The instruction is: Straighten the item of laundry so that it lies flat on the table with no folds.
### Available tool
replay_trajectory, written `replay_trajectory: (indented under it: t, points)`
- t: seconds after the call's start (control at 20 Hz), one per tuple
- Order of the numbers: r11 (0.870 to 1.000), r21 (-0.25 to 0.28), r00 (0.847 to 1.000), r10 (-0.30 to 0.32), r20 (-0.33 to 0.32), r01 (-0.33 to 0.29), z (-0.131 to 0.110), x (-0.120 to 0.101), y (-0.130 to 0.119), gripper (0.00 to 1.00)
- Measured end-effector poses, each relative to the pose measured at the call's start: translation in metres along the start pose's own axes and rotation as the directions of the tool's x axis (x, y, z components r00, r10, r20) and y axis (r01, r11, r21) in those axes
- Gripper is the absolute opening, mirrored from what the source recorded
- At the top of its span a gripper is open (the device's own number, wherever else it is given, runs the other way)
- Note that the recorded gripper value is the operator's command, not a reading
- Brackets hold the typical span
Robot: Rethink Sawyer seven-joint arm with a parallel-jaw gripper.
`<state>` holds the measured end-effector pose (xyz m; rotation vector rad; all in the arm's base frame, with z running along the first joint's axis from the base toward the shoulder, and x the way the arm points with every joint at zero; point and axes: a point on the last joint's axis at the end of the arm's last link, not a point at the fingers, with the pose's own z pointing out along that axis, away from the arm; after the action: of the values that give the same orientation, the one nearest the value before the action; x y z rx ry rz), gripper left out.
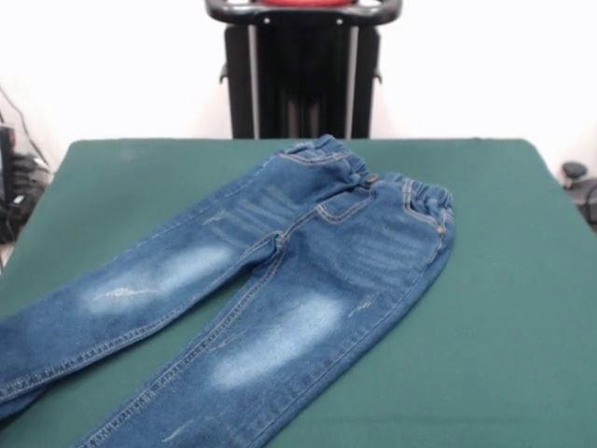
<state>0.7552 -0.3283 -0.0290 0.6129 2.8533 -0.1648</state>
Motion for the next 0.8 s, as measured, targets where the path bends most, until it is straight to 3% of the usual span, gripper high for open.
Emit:
replay_trajectory:
  t: [0.3, 0.8]
  points:
    - [0.999, 0.008, 0.999, -0.036, -0.019, 0.036, 0.004, 0.012, 0.019, 1.0]
    - [0.997, 0.027, 0.997, -0.078, 0.006, 0.078, 0.007, 0.022, 0.034, 1.0]
